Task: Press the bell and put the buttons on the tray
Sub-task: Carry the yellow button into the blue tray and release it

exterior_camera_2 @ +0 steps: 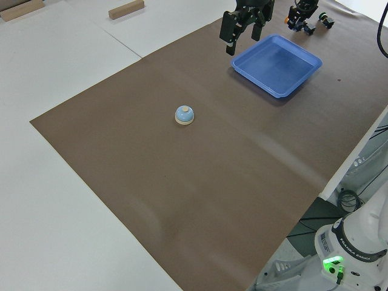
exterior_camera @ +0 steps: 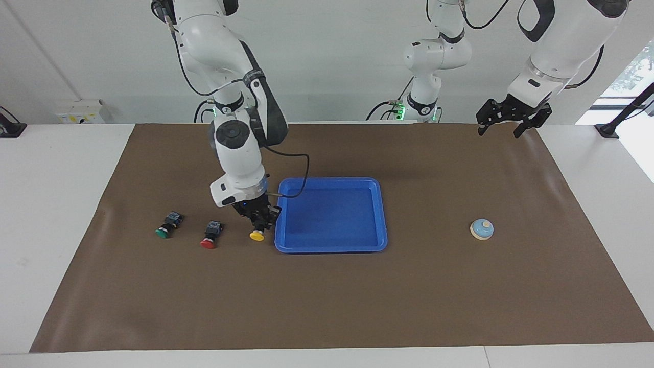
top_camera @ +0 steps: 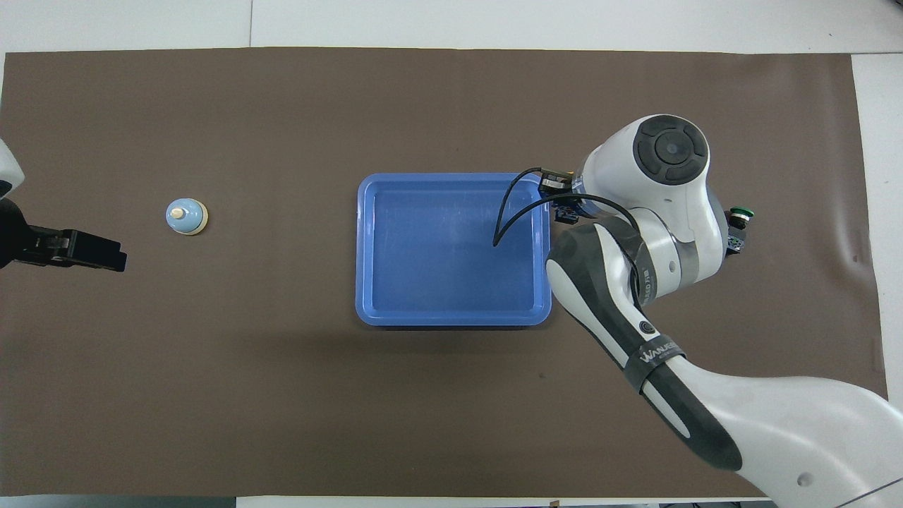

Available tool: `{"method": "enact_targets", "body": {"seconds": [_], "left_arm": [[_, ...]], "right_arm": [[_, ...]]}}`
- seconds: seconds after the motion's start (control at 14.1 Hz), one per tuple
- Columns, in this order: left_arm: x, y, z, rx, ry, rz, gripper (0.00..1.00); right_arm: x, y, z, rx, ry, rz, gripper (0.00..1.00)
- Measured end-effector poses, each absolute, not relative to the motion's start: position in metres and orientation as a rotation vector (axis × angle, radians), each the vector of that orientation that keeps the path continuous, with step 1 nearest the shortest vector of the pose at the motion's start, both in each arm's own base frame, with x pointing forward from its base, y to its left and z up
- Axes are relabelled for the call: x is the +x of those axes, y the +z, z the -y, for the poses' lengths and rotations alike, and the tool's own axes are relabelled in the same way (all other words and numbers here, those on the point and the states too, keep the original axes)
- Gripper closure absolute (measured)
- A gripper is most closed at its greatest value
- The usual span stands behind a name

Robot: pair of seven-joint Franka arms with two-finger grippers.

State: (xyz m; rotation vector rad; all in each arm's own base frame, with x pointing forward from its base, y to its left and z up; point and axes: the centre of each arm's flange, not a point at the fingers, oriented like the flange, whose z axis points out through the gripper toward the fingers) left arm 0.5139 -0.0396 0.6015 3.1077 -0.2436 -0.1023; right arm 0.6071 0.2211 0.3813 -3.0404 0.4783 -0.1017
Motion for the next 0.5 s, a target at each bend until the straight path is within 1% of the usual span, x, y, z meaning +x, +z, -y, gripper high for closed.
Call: {"method": "enact_targets", "body": {"seconds": [0.07, 0.21, 0.35, 0.5], "left_arm": [[0.513, 0.601, 0.041, 3.108, -0.095, 0.248, 0.00], [0.511, 0.600, 0.042, 3.108, -0.099, 0.249, 0.00], [0.510, 0.595, 0.042, 3.108, -0.109, 0.249, 0.00], [0.509, 0.589, 0.042, 3.109, -0.110, 0.248, 0.00]], "right_arm": [[0.601, 0.391, -0.240, -3.024, -0.094, -0.451, 0.58], [0.587, 0.392, -0.269, -3.017, -0.076, -0.394, 0.58], [0.571, 0.376, -0.292, -3.031, -0.047, -0.340, 0.58], [0.555, 0.344, -0.307, -3.028, -0.056, -0.297, 0.58]]}}
